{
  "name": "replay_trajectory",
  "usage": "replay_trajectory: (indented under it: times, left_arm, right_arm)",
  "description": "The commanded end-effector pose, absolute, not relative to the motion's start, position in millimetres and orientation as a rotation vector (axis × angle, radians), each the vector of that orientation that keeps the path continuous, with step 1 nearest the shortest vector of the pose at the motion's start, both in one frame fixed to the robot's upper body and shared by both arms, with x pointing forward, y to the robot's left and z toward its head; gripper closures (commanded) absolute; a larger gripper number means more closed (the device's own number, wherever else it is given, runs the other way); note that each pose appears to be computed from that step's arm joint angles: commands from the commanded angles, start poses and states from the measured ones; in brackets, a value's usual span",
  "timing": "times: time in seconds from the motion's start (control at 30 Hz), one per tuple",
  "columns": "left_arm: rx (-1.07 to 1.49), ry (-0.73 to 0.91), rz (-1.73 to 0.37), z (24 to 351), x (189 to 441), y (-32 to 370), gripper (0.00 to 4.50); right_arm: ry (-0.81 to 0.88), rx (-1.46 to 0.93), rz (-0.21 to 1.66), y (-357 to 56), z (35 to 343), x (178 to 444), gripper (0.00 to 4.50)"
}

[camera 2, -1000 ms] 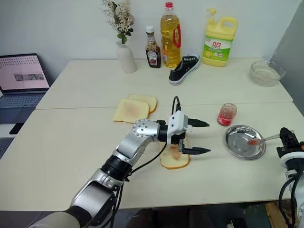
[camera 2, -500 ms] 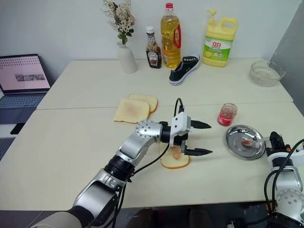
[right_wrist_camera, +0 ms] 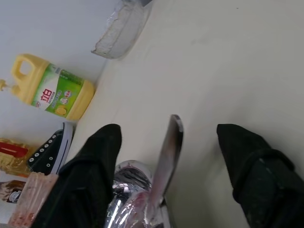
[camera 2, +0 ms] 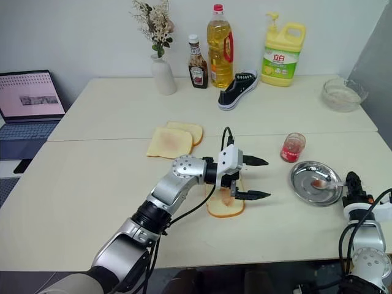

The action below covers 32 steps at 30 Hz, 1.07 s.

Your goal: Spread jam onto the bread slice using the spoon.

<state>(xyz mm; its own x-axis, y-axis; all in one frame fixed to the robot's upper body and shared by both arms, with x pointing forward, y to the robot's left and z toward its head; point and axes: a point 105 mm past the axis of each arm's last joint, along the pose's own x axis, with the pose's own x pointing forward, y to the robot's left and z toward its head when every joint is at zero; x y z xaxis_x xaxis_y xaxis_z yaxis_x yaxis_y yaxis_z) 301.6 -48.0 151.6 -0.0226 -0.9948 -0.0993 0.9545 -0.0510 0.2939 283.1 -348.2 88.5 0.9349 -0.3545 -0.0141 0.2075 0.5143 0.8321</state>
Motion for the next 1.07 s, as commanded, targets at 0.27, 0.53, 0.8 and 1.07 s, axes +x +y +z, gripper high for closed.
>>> replay_trajectory:
  times: [0.27, 0.53, 0.8, 1.07]
  left_arm:
    - [0.33, -0.197, -1.534, 163.4, 308.0, -19.5, 0.0]
    - [0.334, -0.056, -1.329, 170.8, 338.0, 60.7, 0.0]
    - [0.366, 0.139, -1.18, 174.1, 332.5, 134.3, 0.0]
    - [0.367, 0.22, -1.167, 170.8, 319.0, 159.9, 0.0]
  right_arm:
    - [-0.237, 0.827, -0.372, -373.1, 143.6, 250.9, 0.01]
    - [-0.022, 0.25, -0.081, -309.6, 203.5, 237.3, 0.01]
    - [0.22, -0.096, 0.587, -189.7, 192.7, 229.8, 0.01]
    - [0.28, -0.16, 0.656, -191.9, 170.8, 240.3, 0.01]
